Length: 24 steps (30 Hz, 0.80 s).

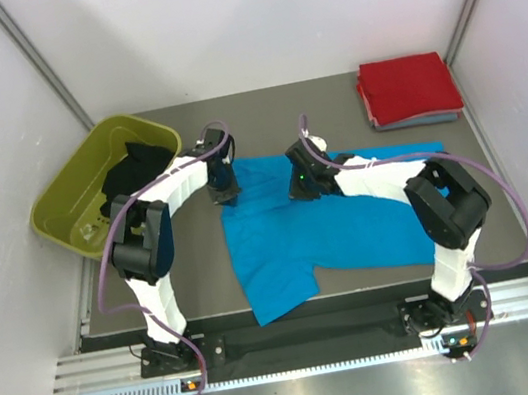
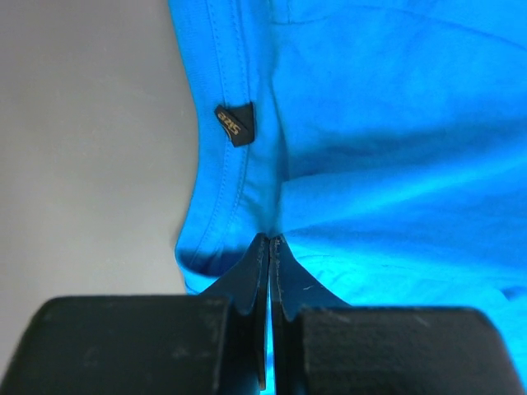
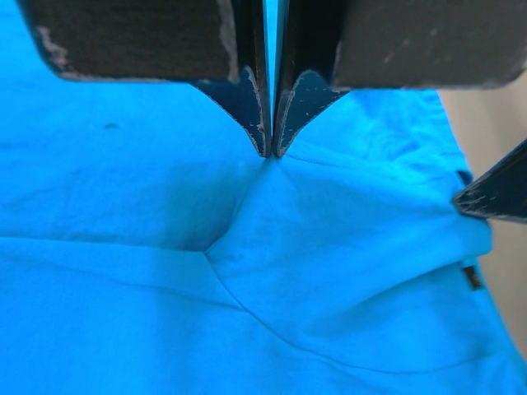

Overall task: Fold and stack the t-shirts
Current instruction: Fold the tshirt

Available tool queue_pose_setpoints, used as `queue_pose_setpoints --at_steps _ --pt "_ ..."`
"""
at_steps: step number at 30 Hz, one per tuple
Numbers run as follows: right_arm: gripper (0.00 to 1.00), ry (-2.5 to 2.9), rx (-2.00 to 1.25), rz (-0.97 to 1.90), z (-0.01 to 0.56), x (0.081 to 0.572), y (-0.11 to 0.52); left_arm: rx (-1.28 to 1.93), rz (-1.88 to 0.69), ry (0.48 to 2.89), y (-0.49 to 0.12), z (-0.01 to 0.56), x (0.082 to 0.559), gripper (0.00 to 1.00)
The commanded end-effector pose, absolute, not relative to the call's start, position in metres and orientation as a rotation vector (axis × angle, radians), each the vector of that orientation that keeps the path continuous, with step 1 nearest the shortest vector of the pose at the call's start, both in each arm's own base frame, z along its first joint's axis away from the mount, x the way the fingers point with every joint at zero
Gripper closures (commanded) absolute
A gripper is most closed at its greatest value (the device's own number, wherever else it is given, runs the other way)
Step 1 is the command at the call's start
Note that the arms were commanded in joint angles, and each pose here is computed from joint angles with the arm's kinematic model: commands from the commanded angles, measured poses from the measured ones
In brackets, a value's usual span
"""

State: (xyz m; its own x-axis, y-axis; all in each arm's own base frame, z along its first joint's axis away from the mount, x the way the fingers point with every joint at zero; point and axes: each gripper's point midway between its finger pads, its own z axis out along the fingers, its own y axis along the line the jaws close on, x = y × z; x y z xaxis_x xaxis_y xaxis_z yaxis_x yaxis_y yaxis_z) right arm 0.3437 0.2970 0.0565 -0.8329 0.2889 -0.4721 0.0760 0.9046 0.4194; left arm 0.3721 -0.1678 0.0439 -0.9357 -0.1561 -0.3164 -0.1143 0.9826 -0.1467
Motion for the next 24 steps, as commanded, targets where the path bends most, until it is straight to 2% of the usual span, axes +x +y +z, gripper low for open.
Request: queue_pose_setpoints --at_steps 1,12,19,20,23,24 --pt "1.0 2.494 0.218 0.542 0.08 0.342 0.289 -0.17 -0.221 2.788 -0.17 0.069 0.37 1.0" --pt "0.96 2.557 0.161 0.514 0.063 0.333 0.283 -0.172 -0.353 2.869 -0.183 0.062 0.345 1.0" --pt "0.91 2.595 0.132 0.435 0.048 0.334 0.272 -0.173 -0.274 2.923 -0.176 0.047 0.334 1.0" --pt "0.87 2.594 0.132 0.431 0.049 0.336 0.27 -0.159 -0.265 2.923 -0.175 0.048 0.334 0.99" --pt "0.79 2.587 0.087 0.436 0.056 0.336 0.27 -0.144 -0.188 2.918 -0.166 0.053 0.336 0.91" --pt "0.77 2.588 0.085 0.439 0.058 0.335 0.269 -0.139 -0.173 2.913 -0.164 0.057 0.338 0.82"
